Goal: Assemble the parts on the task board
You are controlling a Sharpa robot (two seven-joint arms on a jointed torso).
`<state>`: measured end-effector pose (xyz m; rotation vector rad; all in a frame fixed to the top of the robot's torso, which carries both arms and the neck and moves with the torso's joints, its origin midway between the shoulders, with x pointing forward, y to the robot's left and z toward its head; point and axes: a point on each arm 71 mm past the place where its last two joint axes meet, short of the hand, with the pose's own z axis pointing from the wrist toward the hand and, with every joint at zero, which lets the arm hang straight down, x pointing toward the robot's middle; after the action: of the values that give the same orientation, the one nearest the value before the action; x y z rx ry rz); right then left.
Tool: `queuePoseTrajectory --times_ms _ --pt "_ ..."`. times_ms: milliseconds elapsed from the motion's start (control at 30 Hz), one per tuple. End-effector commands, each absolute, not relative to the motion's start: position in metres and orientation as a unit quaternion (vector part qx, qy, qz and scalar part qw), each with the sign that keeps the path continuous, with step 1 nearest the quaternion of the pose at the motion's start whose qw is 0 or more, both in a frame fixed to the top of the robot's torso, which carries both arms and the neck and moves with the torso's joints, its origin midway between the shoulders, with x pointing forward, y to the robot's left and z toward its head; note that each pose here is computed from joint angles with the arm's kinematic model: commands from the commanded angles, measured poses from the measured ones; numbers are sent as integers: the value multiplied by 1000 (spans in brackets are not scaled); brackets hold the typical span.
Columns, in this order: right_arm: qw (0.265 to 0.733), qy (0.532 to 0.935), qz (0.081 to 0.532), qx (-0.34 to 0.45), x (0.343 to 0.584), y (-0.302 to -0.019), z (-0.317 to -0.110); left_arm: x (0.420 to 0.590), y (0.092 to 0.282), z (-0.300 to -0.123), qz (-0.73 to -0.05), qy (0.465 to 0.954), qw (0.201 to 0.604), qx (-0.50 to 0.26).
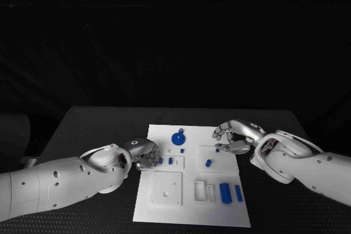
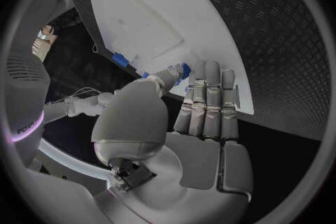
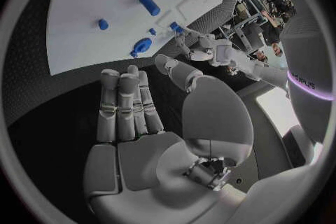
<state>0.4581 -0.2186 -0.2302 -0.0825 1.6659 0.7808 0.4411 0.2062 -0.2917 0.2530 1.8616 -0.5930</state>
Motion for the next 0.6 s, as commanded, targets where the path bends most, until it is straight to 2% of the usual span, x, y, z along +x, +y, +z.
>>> queuePoseTrajectory --times_ms 33,600 --pt "601 723 340 -39 458 -218 -231 439 208 -295 -244 794 547 103" --pt "601 722 340 -38 458 -218 -231 441 211 -294 -241 789 557 96"
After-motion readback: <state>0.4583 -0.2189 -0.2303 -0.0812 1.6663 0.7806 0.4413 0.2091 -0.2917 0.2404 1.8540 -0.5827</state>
